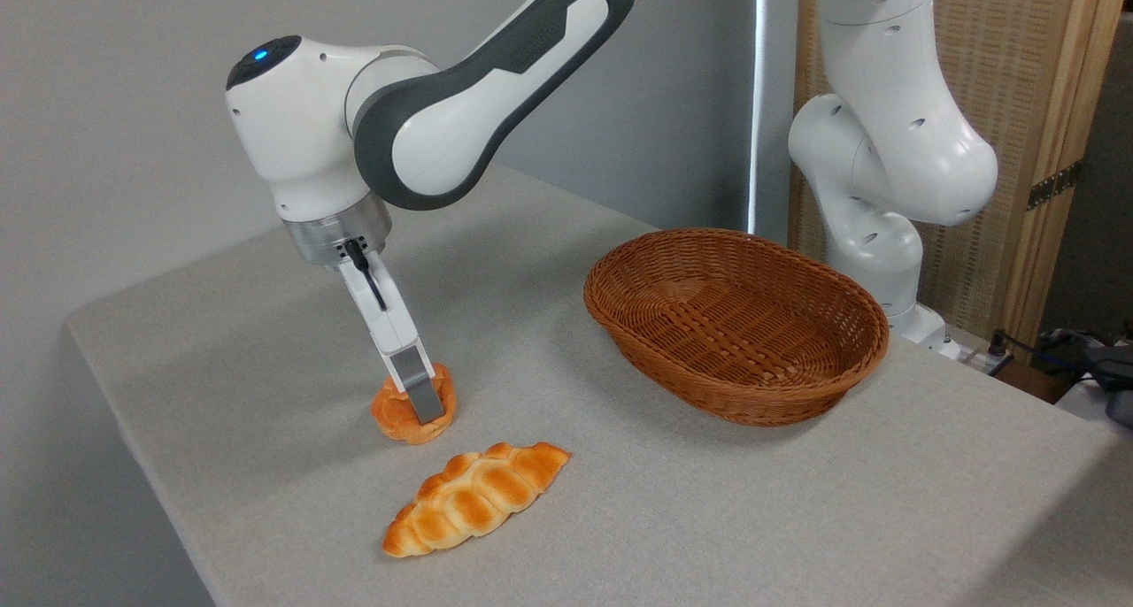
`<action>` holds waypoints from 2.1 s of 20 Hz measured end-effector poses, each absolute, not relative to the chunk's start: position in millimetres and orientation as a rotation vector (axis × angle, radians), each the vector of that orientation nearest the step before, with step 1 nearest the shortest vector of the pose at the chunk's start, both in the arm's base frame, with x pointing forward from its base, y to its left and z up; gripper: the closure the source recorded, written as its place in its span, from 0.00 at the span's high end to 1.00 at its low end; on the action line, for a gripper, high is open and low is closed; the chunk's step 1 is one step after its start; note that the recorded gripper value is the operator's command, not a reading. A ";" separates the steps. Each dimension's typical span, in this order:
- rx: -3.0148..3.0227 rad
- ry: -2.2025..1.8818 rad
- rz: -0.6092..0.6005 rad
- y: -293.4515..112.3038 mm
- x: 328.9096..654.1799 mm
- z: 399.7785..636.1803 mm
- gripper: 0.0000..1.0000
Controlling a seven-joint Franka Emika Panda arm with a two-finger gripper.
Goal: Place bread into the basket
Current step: 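Close the gripper on the round bun and lift it, then carry the held bun over the wicker basket and lower it inside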
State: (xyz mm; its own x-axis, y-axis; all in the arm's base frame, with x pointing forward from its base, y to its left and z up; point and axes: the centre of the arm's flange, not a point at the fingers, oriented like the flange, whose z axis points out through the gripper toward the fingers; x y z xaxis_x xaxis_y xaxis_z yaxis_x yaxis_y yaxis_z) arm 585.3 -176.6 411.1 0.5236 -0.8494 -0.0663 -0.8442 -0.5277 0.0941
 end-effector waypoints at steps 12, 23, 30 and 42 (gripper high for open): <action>2.699 -1.501 -0.157 -176.6 585.6 411.6 0.47; 2.721 -1.508 -0.079 -174.5 582.7 444.3 0.44; 2.715 -1.525 -0.142 -168.0 553.4 494.3 0.44; 2.537 -1.735 -0.330 -108.0 456.1 575.8 0.44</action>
